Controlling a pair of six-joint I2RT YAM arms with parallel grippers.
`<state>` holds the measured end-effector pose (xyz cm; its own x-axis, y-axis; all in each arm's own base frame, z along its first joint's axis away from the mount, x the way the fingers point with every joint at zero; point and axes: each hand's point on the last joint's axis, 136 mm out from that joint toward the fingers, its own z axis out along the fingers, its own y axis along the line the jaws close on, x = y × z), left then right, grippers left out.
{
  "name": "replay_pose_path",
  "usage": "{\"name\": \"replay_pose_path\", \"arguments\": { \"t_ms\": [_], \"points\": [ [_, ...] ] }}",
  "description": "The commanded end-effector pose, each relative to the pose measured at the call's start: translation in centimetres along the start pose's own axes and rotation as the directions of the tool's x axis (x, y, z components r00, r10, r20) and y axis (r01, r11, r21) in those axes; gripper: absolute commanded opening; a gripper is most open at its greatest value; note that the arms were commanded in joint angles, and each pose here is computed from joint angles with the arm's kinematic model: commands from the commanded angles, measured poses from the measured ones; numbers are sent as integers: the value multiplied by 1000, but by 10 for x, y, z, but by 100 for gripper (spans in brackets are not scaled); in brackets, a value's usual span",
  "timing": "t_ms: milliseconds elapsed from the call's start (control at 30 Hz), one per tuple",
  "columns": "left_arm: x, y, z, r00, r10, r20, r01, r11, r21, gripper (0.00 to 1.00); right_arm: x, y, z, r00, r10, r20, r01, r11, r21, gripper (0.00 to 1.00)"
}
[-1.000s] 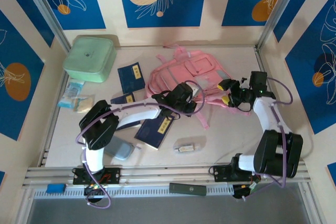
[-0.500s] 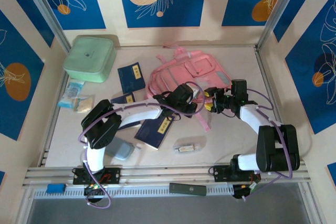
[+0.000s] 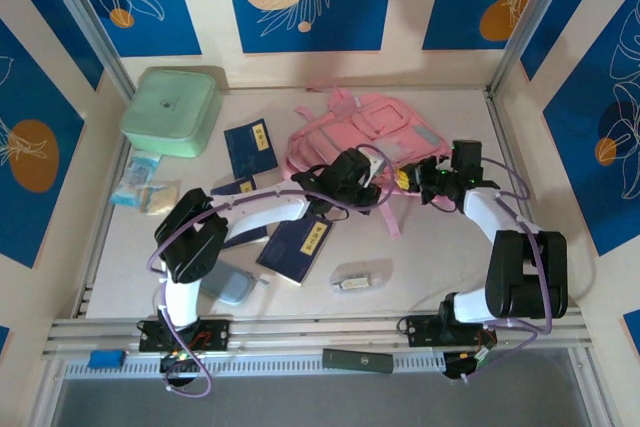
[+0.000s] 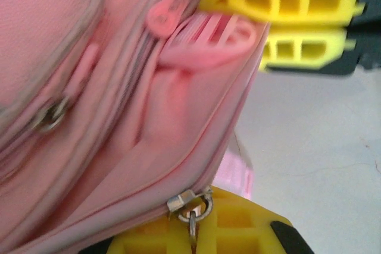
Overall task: Pack the student bag
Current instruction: Unzip the student bag at the top-right of the table.
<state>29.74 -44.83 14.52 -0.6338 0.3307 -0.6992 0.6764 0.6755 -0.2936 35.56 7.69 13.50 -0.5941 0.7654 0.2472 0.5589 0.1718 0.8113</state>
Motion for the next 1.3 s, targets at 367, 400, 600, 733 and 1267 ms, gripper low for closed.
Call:
{"name": "replay_pose_path", "arguments": {
  "t_ms": [367, 400, 600, 733, 1267],
  "points": [
    [26, 51, -55, 999, -22, -39, 16, 991, -134, 0, -70, 26, -39, 995, -53, 82, 55, 998, -15, 6],
    [23, 50, -54, 999, -26, -33, 21, 992, -128, 0, -68, 27, -39, 995, -61, 79, 62, 998, -15, 9],
    [-1, 32, -42, 998, -66, 1, 66, 996, -53, 0, -36, 17, -40, 996, -79, 33, 79, 997, 17, 51],
    [-5, 27, -36, 997, -73, 1, 73, 997, -26, 0, -1, 1, -41, 998, -66, -11, 67, 996, 51, 76],
    [-7, 17, -31, 995, -95, 5, 95, 995, 33, 0, 75, -6, 45, 991, -37, -130, 54, 990, 131, 73]
  ]
}}
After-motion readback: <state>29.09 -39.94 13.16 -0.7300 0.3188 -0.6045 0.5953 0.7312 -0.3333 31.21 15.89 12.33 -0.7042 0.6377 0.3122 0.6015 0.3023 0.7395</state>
